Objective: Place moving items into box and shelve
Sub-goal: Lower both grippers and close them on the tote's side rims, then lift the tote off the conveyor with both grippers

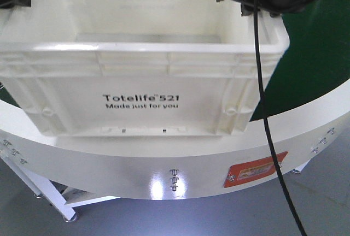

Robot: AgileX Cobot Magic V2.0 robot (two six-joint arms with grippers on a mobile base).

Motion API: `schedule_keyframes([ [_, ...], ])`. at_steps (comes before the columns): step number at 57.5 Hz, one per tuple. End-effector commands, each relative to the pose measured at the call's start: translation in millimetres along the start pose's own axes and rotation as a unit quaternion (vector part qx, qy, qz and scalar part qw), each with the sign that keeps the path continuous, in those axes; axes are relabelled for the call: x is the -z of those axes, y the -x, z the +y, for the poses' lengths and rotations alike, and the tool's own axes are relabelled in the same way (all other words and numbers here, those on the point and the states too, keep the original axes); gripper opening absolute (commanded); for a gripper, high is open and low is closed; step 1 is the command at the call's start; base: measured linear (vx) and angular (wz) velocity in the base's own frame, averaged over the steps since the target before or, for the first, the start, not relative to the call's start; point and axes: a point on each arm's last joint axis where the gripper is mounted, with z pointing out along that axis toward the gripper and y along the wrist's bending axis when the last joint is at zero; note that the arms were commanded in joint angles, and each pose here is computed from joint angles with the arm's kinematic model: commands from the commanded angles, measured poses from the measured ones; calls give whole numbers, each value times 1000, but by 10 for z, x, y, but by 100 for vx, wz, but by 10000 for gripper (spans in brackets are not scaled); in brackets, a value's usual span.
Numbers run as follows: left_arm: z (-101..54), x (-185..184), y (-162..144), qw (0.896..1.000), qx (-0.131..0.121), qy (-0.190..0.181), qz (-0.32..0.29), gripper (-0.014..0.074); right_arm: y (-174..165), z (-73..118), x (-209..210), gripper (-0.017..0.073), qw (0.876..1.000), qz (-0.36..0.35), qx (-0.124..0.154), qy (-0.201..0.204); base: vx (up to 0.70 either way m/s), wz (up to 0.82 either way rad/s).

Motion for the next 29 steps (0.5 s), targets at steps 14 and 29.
schedule_keyframes([
  [14, -137, 550, -294, 992, -8, -58, -112, 119, -292, -8, 493, 73, 994, -108, -5, 24, 0, 0],
  [29, -118, 611, -499, 993, -16, -57, -99, 119, -554, 89, 465, 73, 995, -103, -4, 10, 0, 0],
])
